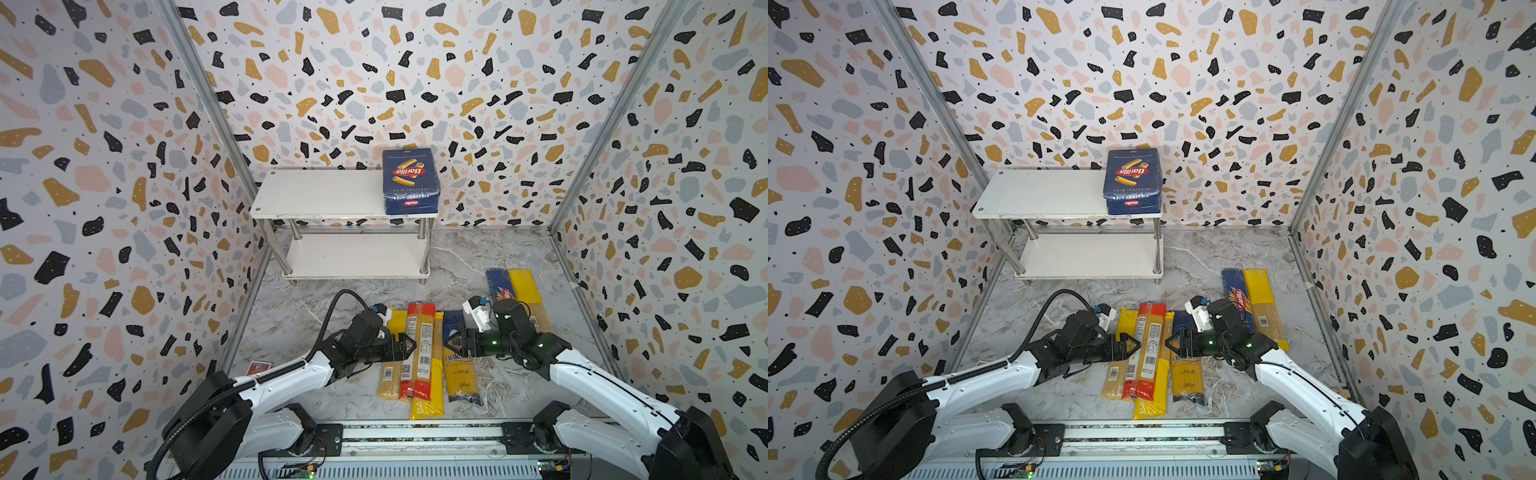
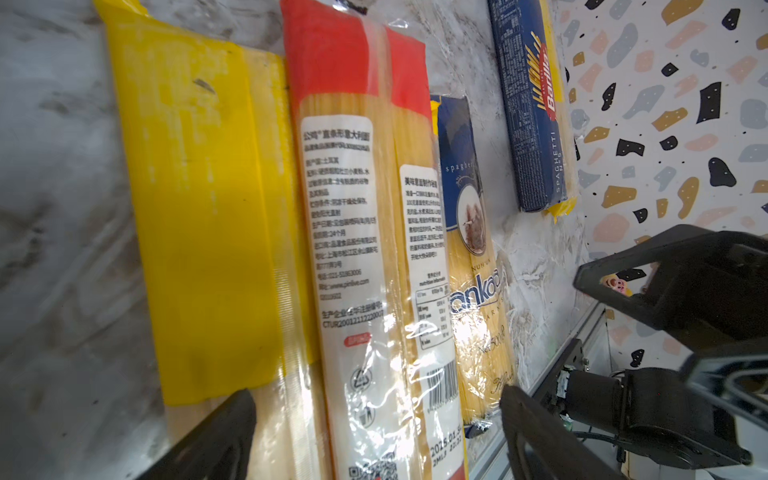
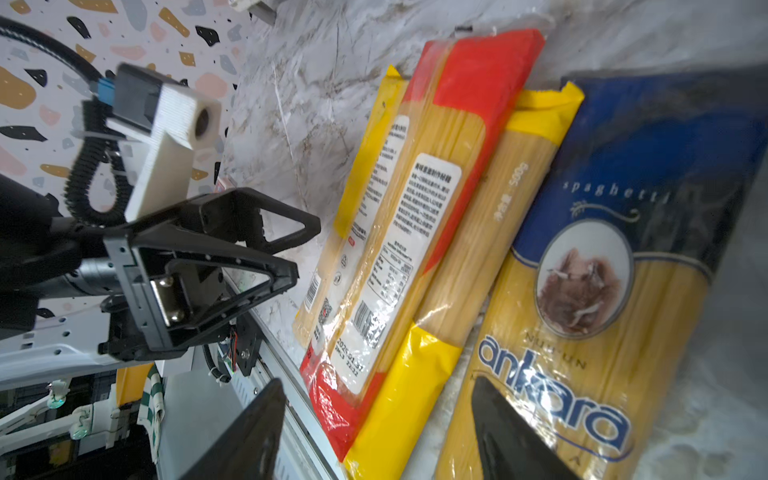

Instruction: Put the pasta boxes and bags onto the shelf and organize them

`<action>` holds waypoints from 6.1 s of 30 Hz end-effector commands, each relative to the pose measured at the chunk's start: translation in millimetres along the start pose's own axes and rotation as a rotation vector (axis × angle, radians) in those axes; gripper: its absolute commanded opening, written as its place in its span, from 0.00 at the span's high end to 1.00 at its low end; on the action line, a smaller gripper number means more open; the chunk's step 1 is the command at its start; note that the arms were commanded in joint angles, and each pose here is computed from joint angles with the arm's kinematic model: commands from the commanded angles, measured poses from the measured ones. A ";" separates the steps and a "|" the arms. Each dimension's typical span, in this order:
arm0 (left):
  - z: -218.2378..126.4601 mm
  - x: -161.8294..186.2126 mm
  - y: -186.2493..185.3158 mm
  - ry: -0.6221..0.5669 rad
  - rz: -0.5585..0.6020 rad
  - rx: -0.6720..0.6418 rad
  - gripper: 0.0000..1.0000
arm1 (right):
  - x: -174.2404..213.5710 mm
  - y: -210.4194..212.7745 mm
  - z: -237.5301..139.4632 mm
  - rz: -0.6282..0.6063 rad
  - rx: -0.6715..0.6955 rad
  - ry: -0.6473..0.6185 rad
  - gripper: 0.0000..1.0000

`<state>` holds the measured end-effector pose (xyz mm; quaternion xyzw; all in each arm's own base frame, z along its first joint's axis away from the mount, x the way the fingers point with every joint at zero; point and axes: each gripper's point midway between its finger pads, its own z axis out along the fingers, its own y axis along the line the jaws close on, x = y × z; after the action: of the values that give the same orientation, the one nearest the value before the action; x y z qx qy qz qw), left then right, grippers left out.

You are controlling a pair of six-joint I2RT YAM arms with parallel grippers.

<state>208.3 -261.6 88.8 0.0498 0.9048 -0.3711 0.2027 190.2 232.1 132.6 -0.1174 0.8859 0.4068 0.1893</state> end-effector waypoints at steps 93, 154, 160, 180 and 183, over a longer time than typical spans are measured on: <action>-47.1 -29.7 -57.9 -0.081 0.065 0.219 1.00 | 12.5 45.0 38.5 -0.056 -0.219 0.131 0.29; -277.1 -186.7 -162.0 -0.637 0.243 0.065 1.00 | -11.7 66.7 -10.2 -0.130 -0.303 0.044 0.28; -281.6 -198.6 -157.1 -0.660 0.231 0.053 1.00 | -12.8 64.4 -11.8 -0.128 -0.304 0.040 0.28; -302.2 -268.7 -153.8 -0.746 0.236 0.070 1.00 | -22.9 55.9 -17.1 -0.117 -0.299 0.026 0.29; -304.4 -282.3 -152.5 -0.759 0.237 0.076 1.00 | -25.7 52.8 -17.7 -0.111 -0.296 0.025 0.29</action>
<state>325.3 -140.9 417.4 -0.0261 0.8240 -0.3302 0.4597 186.6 253.1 173.9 -0.1834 0.8211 0.5133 0.1693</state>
